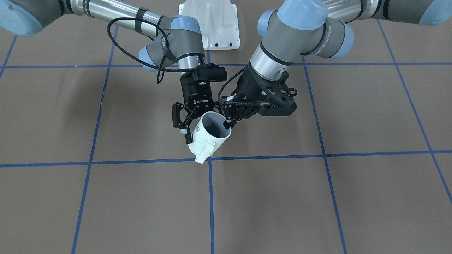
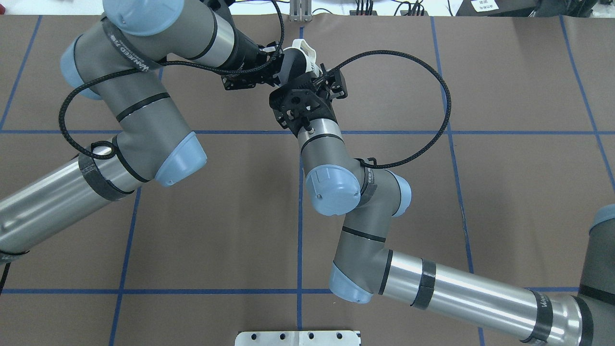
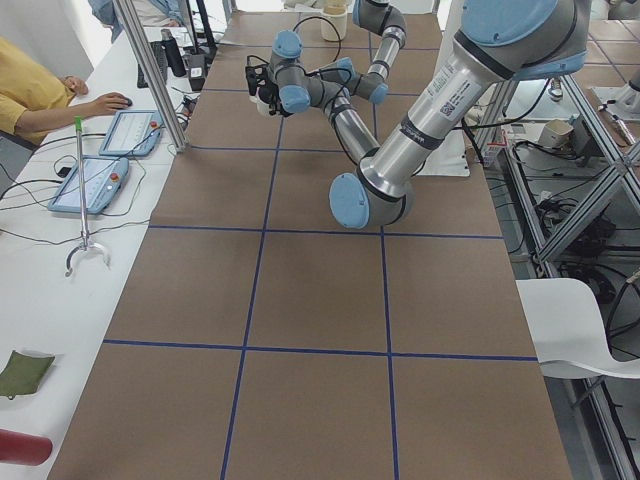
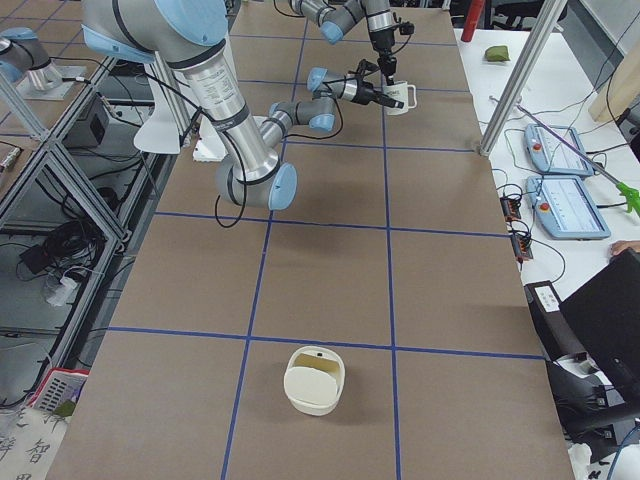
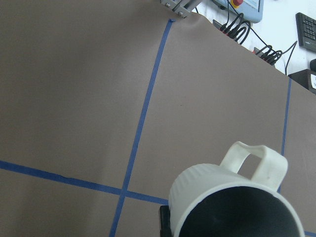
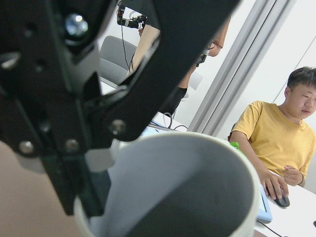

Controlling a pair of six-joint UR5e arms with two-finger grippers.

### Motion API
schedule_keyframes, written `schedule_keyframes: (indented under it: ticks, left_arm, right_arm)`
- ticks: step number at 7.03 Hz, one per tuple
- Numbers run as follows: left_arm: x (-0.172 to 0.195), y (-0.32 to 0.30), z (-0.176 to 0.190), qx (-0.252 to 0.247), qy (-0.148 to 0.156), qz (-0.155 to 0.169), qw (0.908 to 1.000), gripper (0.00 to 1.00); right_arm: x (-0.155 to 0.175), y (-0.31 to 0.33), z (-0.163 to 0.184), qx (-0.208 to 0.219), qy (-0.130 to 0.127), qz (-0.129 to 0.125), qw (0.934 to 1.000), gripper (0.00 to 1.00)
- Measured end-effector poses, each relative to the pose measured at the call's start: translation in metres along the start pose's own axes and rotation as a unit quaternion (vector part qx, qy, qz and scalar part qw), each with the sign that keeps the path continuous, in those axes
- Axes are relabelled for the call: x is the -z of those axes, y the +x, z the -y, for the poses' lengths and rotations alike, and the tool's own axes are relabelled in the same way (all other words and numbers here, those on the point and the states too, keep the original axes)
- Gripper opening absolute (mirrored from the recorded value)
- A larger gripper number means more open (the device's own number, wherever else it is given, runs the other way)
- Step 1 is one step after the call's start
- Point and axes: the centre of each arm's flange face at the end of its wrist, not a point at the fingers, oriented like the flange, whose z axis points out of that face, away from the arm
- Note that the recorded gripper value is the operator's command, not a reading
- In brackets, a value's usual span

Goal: Left arm hands cup to right arm to dump lemon

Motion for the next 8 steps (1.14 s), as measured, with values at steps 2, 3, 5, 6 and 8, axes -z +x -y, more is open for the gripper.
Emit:
schedule_keyframes:
  ticks: [2,3,5,6,8]
  left_arm:
    - [0.0,0.001,0.0,-0.002,0.0,0.0,1.0,0.0]
    - [0.0,0.001,0.0,-0.002,0.0,0.0,1.0,0.0]
    - [0.0,0.0,0.003,-0.002,0.003,0.001,1.0,0.0]
    - [0.003,-0.001,0.007,-0.001,0.007,0.001,1.0,0.0]
    - [0.005,-0.007,0.024,-0.013,0.017,0.011,0.9997,0.0]
  right_arm:
    - [0.015,-0.01,-0.01,0.003,0.004,-0.001,1.0,1.0]
    - [0.024,-0.017,-0.017,0.006,0.005,-0.002,1.0,1.0]
    - [0.054,-0.012,-0.025,0.0,0.011,0.01,0.9999,1.0]
    - [0.076,0.001,-0.022,-0.009,0.017,0.024,0.9995,1.0]
    - [0.099,0.022,-0.005,-0.036,0.023,0.055,0.9976,1.0]
